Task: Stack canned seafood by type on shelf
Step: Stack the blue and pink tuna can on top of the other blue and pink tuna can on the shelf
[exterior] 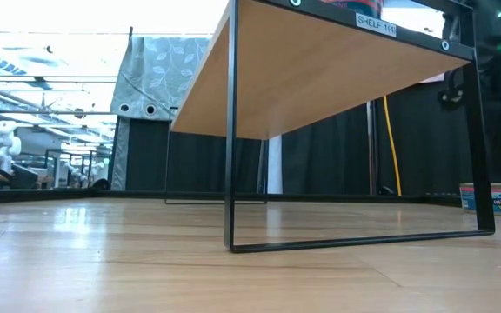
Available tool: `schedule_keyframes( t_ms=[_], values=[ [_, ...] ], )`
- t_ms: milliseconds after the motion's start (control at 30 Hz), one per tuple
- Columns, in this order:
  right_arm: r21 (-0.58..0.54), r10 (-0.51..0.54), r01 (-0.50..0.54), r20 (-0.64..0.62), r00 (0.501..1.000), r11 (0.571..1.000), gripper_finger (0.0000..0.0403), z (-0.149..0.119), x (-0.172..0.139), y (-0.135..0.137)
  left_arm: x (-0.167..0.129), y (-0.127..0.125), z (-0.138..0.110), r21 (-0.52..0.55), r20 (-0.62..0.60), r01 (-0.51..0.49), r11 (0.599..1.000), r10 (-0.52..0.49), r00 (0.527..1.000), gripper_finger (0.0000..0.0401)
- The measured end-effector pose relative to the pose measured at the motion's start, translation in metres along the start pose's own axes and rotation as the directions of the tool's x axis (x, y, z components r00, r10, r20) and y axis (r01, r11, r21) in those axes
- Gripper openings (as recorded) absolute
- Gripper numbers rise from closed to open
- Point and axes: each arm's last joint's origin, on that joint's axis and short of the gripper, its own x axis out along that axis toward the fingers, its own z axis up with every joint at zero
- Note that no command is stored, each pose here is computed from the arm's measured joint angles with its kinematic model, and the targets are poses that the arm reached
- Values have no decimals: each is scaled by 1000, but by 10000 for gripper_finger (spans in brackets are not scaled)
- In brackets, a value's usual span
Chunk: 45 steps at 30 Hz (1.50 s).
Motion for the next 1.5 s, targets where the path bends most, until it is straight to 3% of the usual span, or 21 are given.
schedule_keyframes(
  t_ms=[633,967,1167,1333,1500],
  values=[
    [-60,-76,73,-43,996,996,0,10,21,18,-3,-2,-1,2,-26,42,999,-42,999,292],
    [-77,41,-46,-63,997,996,0,0,25,33,-7,-3,-2,5,-25,51,999,-51,998,292],
    [-100,20,-32,-121,993,994,0,-19,38,29,-7,-3,-2,6,-25,52,999,-52,998,292],
    [-149,66,-81,-102,993,986,0,-22,24,37,-7,-3,-2,5,-25,52,999,-52,998,292],
    [-222,46,-54,-42,998,974,0,-12,-15,39,-7,-3,-2,4,-24,53,999,-52,998,292]
  ],
)
